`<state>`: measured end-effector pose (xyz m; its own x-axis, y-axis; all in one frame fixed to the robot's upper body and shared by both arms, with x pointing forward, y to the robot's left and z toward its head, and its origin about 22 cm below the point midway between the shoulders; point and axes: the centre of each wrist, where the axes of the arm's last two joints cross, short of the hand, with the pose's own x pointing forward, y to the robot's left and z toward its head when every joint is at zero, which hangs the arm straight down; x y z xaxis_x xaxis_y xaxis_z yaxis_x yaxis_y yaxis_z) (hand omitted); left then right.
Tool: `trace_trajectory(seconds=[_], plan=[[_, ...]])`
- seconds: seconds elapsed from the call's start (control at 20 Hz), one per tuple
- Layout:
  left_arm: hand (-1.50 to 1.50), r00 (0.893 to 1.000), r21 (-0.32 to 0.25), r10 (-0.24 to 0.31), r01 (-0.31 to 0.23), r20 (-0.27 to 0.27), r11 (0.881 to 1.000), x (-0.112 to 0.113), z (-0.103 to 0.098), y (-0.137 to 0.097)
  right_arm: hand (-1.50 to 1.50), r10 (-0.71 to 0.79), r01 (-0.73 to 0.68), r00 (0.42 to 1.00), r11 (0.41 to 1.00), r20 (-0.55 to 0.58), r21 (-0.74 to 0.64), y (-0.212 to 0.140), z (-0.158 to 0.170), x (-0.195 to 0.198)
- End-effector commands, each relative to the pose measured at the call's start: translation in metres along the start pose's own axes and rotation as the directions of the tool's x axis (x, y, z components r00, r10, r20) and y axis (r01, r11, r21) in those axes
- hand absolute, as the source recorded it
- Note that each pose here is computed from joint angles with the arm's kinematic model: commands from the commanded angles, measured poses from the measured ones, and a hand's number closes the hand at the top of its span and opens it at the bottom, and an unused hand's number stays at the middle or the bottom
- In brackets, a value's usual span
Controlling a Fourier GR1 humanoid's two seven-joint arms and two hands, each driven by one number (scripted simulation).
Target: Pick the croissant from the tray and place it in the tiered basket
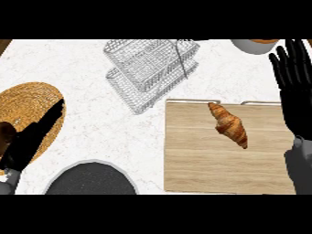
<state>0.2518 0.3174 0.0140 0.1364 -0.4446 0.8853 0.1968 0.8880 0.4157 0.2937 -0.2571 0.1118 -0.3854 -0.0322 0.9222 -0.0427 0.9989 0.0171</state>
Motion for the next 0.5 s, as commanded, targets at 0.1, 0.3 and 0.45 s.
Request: trace_trajectory(seconds=[0.1,0.3,0.45], plan=[[0.0,0.981,0.05,-0.04,0.031,0.188,0.998,0.031,-0.012,-0.003,1.5,-0.204,0.16,0.978,0.859,0.039,0.487,0.061,-0.025,0.021],[0.0,0.948,0.084,-0.07,0.046,0.311,0.995,0.053,-0.016,-0.005,1.5,0.349,-0.397,0.918,0.783,0.19,0.479,0.027,-0.042,0.053],[0.0,0.924,0.117,-0.075,0.033,0.375,0.993,0.064,-0.019,-0.025,-1.5,-0.018,0.116,0.975,0.89,-0.222,0.441,0.07,-0.031,-0.022]])
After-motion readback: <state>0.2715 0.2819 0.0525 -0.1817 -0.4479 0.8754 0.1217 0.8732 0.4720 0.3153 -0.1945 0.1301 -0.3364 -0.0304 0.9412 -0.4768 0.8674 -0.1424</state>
